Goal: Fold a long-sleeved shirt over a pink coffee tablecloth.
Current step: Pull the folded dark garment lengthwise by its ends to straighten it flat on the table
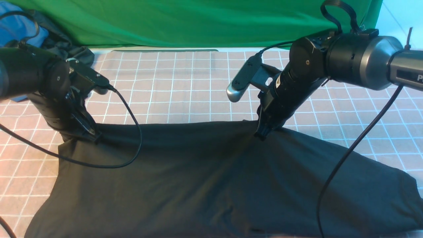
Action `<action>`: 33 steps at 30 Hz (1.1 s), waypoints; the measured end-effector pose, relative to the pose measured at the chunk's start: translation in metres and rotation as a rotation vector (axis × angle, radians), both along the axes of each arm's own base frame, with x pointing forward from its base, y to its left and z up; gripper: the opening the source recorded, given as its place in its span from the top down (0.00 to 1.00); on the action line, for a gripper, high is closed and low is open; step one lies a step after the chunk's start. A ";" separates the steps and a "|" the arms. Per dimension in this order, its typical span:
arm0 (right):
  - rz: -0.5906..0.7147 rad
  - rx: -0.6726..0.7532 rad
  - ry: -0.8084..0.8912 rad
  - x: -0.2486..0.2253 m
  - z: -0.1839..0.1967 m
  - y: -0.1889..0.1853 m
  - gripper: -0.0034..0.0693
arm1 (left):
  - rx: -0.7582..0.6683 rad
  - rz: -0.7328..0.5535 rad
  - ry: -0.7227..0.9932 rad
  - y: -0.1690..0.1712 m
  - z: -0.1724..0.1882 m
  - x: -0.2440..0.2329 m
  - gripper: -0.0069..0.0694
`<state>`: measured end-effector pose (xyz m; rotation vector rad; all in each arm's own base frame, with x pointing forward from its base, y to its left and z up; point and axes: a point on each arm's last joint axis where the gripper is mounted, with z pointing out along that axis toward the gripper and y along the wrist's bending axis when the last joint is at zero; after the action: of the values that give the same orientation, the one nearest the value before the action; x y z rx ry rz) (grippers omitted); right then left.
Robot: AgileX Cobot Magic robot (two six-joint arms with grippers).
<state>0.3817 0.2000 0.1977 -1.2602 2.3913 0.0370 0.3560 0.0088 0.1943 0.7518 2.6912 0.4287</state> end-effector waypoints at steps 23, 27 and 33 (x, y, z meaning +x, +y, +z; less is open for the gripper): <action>-0.059 0.054 -0.109 0.003 0.033 -0.002 0.57 | -0.061 0.300 -0.146 0.006 0.015 0.000 0.40; -0.123 0.065 -0.092 -0.018 0.086 -0.016 0.76 | -0.188 0.481 -0.149 0.002 0.046 -0.016 0.63; -0.204 0.047 0.037 -0.065 0.134 -0.040 0.90 | -0.553 0.605 -0.066 -0.024 0.066 -0.057 0.88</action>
<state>0.3162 0.1600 0.3318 -0.9973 2.5235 0.0545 0.2991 -0.0154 0.2604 -0.2305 2.7229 -0.1696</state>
